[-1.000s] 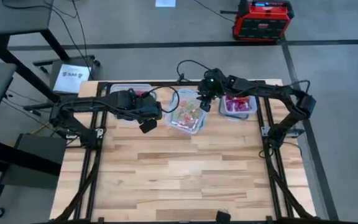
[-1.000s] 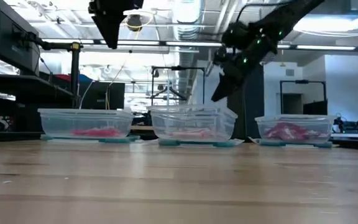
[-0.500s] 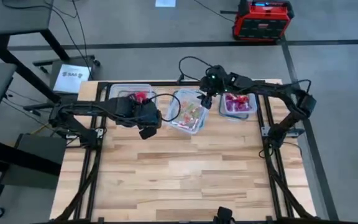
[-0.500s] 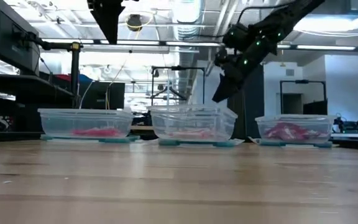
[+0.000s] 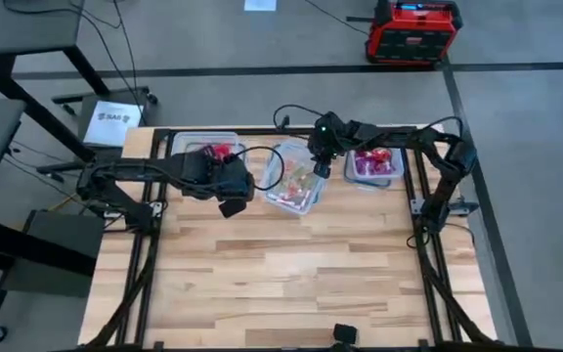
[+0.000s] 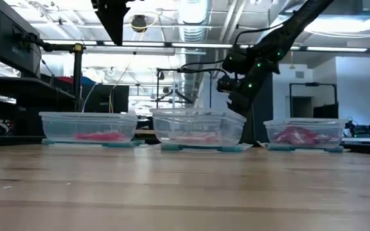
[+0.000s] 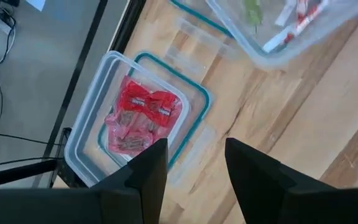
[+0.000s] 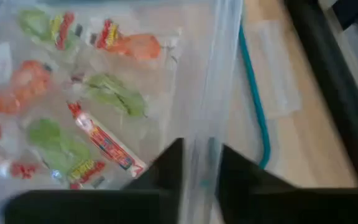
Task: Sort candy
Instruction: Move the top center transparent bin closer to the center, then close the center transparent bin
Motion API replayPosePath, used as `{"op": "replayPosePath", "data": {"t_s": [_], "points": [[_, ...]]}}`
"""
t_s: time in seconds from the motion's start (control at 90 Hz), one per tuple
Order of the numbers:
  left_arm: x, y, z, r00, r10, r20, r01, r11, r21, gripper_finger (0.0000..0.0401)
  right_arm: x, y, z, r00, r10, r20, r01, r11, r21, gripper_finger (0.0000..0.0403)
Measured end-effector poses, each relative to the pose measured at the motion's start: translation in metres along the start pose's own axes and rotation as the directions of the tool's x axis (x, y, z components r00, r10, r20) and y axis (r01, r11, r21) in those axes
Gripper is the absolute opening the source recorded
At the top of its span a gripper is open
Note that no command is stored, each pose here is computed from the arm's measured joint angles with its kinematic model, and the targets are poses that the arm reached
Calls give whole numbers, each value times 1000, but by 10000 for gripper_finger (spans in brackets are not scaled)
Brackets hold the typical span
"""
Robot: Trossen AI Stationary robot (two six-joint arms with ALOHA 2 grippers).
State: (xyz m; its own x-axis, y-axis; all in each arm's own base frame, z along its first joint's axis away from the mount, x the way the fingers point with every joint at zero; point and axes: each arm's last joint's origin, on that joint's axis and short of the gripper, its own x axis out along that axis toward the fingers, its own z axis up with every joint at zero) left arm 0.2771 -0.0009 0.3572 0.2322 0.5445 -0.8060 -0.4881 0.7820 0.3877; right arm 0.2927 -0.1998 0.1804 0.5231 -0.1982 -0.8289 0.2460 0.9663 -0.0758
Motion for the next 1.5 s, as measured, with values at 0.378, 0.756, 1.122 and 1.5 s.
{"op": "replayPosePath", "data": {"t_s": [0.378,0.756,1.122,1.5], "points": [[0,-1,1,1000,-7,13,7,1000,3,148,-93,42,6,997,53,-64,-42,985,165,4],[0,-2,4,999,-18,34,17,1000,17,148,-114,147,-39,955,268,-126,-254,960,114,2],[-1,-8,15,985,-120,122,119,993,15,148,-63,198,-63,928,352,-122,-353,935,13,73],[22,-23,30,961,-247,127,220,956,191,148,-114,193,-45,951,283,-127,-296,950,-99,185]]}}
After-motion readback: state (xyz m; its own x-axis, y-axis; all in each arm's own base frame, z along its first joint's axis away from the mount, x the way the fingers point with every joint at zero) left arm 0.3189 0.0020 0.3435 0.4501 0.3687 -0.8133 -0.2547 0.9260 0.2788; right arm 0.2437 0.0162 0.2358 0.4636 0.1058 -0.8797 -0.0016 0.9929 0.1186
